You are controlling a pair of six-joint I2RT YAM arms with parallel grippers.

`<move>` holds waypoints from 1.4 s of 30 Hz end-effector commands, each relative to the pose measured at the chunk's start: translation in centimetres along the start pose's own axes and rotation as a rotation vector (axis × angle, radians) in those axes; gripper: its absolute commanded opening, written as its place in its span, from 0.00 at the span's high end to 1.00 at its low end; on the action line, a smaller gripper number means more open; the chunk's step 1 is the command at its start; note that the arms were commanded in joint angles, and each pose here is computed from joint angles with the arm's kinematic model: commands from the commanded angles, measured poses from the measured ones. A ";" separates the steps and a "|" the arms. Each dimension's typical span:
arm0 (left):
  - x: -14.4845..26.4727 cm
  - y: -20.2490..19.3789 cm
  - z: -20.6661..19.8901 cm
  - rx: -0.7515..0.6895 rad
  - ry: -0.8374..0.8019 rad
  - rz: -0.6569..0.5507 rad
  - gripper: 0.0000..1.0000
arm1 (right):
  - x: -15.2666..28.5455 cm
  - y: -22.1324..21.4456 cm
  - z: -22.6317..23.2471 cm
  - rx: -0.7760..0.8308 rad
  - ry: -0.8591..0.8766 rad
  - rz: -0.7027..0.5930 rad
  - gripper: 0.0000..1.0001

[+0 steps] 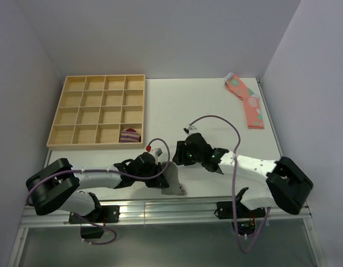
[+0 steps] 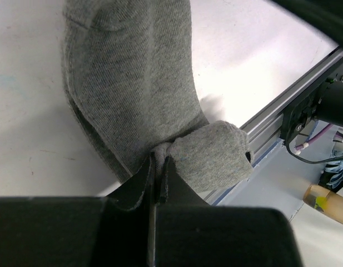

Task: Roll the socks
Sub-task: Roll the sock at the center of the board.

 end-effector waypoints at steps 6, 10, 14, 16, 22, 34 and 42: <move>0.3 -3.3 5.2 -0.006 0.207 0.164 1.00 | 4.2 -1.5 0.9 -0.013 0.311 -0.120 0.48; 0.4 -2.9 5.5 -0.003 0.202 0.169 1.00 | 4.5 -3.5 1.1 0.026 0.304 -0.126 0.48; 0.2 -2.6 5.6 -0.012 0.206 0.188 1.00 | 4.4 -5.6 1.0 0.065 0.284 -0.110 0.47; 0.0 -2.5 5.6 -0.012 0.204 0.189 1.00 | 4.4 -6.0 0.9 0.074 0.300 -0.107 0.46; -0.2 -2.4 5.7 -0.012 0.204 0.197 1.00 | 4.8 -6.9 0.8 0.093 0.330 -0.107 0.45; -0.8 -2.2 6.2 0.001 0.199 0.218 1.00 | 5.7 -8.9 0.8 0.126 0.386 -0.097 0.44; -0.9 -2.0 6.7 0.012 0.202 0.225 0.99 | 5.6 -10.3 0.3 0.132 0.344 -0.092 0.44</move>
Point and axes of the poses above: each gripper's point midway between its finger pads, its own x axis back along the fingers, its own z axis along the line the jaws close on, y = z × x, the point moved 7 cm from there along x, back along the fingers, and after that the axes turned 12 degrees about -x, right-handed, at the moved point
